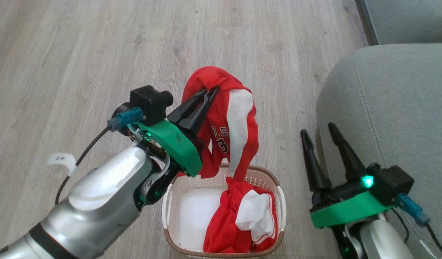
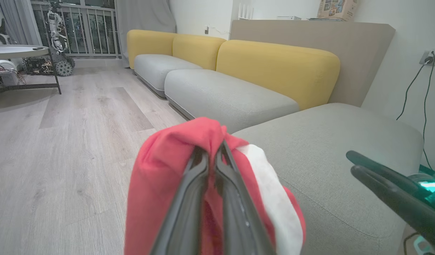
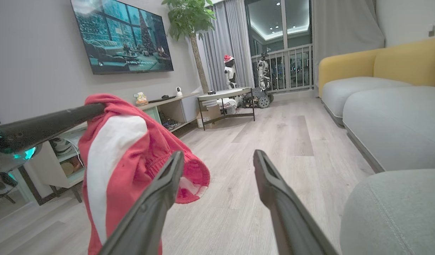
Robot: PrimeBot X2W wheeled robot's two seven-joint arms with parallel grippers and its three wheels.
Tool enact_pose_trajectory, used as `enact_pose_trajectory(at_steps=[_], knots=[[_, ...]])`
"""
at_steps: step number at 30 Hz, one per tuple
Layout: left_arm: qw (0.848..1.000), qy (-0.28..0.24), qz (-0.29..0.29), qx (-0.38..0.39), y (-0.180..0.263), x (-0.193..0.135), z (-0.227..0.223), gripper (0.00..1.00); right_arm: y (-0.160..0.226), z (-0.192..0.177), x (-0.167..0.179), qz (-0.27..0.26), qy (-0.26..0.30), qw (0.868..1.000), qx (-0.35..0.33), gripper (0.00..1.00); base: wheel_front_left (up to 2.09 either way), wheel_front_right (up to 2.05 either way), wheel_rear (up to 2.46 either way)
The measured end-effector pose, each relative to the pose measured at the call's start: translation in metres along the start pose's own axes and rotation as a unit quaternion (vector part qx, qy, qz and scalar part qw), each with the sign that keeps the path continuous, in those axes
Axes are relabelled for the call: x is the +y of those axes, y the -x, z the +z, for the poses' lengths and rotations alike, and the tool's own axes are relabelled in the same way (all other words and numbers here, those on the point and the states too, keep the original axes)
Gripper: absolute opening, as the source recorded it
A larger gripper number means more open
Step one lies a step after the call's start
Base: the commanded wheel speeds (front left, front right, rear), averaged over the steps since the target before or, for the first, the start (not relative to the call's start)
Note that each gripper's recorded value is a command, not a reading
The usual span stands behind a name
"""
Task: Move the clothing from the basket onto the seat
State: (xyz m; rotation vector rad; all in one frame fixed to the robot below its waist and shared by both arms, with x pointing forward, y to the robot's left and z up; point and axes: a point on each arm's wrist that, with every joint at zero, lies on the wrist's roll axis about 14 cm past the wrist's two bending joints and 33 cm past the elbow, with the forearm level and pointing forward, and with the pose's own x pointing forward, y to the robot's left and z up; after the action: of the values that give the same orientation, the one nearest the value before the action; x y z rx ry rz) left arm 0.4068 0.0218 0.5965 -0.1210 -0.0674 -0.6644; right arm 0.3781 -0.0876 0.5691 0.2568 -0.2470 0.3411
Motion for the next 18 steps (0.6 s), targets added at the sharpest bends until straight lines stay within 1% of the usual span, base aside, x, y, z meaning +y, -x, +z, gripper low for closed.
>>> enact_pose_trajectory(at_steps=[5,10,13,18], knots=[[1.000,0.004,-0.001,-0.004,-0.001,-0.003,0.005,0.00,0.003,-0.006,0.010,0.026,-0.016,0.999,0.014,1.00,0.00,0.00,0.00],[1.000,0.004,-0.002,-0.005,-0.001,-0.005,0.006,0.00,0.006,-0.016,0.036,0.072,-0.045,0.996,0.039,1.00,0.00,0.00,0.00],[1.000,0.004,-0.003,-0.005,0.000,-0.006,0.007,0.00,0.005,-0.020,0.048,0.099,-0.047,0.992,0.054,1.00,0.00,0.00,0.00],[1.000,0.004,-0.005,-0.002,0.002,-0.007,0.006,0.00,-0.007,-0.028,0.068,0.141,-0.039,0.987,0.072,1.00,0.00,0.00,0.00]])
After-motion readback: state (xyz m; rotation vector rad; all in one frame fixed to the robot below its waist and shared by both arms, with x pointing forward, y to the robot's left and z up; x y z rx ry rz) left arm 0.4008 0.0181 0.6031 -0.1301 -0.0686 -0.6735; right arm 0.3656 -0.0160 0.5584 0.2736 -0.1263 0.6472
